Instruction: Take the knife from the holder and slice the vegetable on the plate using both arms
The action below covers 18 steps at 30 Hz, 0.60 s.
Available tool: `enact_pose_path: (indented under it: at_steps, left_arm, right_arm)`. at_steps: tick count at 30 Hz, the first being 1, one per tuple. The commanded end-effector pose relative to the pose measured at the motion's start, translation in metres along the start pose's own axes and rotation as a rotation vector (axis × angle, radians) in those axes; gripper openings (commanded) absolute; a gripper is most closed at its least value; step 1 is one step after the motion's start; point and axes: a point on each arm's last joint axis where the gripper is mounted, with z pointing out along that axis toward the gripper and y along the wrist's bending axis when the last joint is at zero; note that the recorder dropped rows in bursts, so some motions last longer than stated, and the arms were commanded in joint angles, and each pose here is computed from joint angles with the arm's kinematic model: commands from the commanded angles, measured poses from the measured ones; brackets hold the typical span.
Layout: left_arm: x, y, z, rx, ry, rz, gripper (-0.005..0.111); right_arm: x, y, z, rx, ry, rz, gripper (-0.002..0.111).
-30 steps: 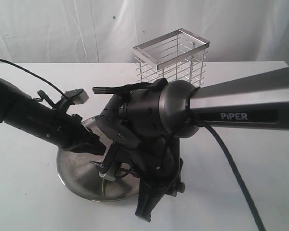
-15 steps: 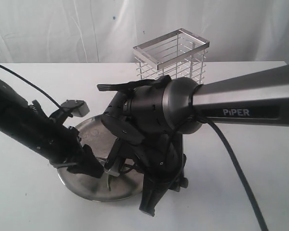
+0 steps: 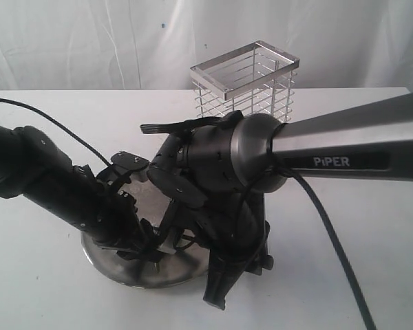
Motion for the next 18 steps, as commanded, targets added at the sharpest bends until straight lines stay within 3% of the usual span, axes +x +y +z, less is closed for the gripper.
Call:
enact_pose_path:
  at_steps: [1, 15, 18]
  left_arm:
    - [0.004, 0.003, 0.009, -0.005, 0.014, -0.032, 0.050]
    - [0.009, 0.010, 0.026, -0.010, 0.030, -0.122, 0.043]
    - [0.004, 0.008, 0.016, -0.025, 0.005, -0.084, 0.045]
  right_arm:
    - [0.002, -0.002, -0.005, -0.004, -0.021, 0.008, 0.000]
    - [0.002, -0.002, -0.005, -0.004, -0.021, 0.008, 0.000]
    - [0.002, -0.001, -0.005, -0.010, -0.021, 0.010, 0.000]
